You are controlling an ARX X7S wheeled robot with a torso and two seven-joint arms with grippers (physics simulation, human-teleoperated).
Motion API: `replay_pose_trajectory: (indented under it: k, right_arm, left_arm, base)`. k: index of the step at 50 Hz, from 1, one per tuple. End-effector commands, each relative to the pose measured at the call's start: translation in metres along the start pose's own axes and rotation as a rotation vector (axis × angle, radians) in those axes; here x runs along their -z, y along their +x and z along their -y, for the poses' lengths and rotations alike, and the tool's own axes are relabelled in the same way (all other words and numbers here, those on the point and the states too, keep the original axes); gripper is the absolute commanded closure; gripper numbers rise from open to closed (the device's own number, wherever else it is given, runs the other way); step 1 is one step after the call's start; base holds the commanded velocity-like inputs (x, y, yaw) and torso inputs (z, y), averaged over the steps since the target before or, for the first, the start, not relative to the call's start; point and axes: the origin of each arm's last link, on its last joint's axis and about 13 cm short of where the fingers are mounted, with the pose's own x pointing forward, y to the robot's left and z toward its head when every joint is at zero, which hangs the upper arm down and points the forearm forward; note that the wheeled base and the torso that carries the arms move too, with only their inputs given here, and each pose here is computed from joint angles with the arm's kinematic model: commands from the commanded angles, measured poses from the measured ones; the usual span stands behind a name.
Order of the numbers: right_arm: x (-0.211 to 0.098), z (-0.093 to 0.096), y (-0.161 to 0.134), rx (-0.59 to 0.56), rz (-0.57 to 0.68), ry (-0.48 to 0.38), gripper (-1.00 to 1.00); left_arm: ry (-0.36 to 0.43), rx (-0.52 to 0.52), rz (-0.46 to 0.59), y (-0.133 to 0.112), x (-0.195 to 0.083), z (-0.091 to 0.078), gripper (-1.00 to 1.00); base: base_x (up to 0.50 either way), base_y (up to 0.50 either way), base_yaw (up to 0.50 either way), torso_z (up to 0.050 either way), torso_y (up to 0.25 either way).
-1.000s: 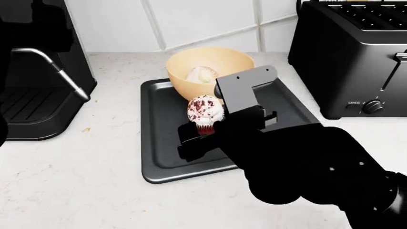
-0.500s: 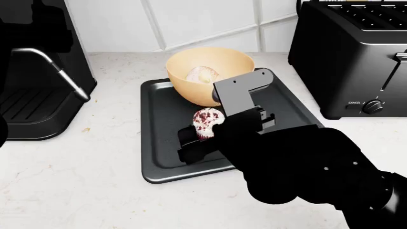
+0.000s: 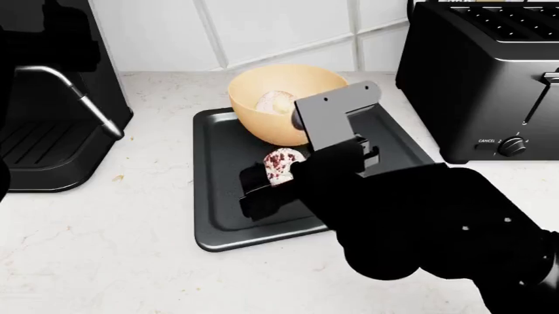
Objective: Pick up the bowl with donut and place it on the tray. Pick up the cupcake and place it on the tray.
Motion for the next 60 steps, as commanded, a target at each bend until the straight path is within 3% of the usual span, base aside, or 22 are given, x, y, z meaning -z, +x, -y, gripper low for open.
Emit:
replay_pose_trajectory:
  k: [1, 19, 31, 50, 60]
  right_arm:
    - [-0.012, -0.003, -0.012, -0.033, 0.059, 0.002, -1.00]
    - [-0.037, -0.011, -0.048, -0.029, 0.206, -0.047, -1.00]
    - [-0.047, -0.015, -0.083, 0.049, 0.348, -0.099, -1.00]
    - [-0.020, -0.017, -0.105, 0.211, 0.499, -0.079, -1.00]
    - [-0.012, -0.018, -0.110, 0.250, 0.549, -0.065, -1.00]
  left_arm:
    - [-0.001, 0.000, 0.003, 0.000, -0.002, 0.000, -1.00]
    - [-0.006, 0.008, 0.011, -0.001, -0.005, 0.000, -1.00]
    - [-0.012, 0.022, 0.027, -0.004, -0.006, -0.002, -1.00]
    - [-0.046, 0.253, 0.101, -0.033, -0.004, 0.008, -1.00]
    - [-0.077, 0.302, 0.158, -0.054, -0.004, 0.007, -1.00]
  base:
    - [0.00, 0.00, 0.00, 0.000, 0.000]
    - [0.00, 0.00, 0.00, 0.000, 0.000]
    - [0.00, 0.00, 0.00, 0.000, 0.000]
    - [0.00, 0.00, 0.00, 0.000, 0.000]
    - [0.00, 0.00, 0.00, 0.000, 0.000]
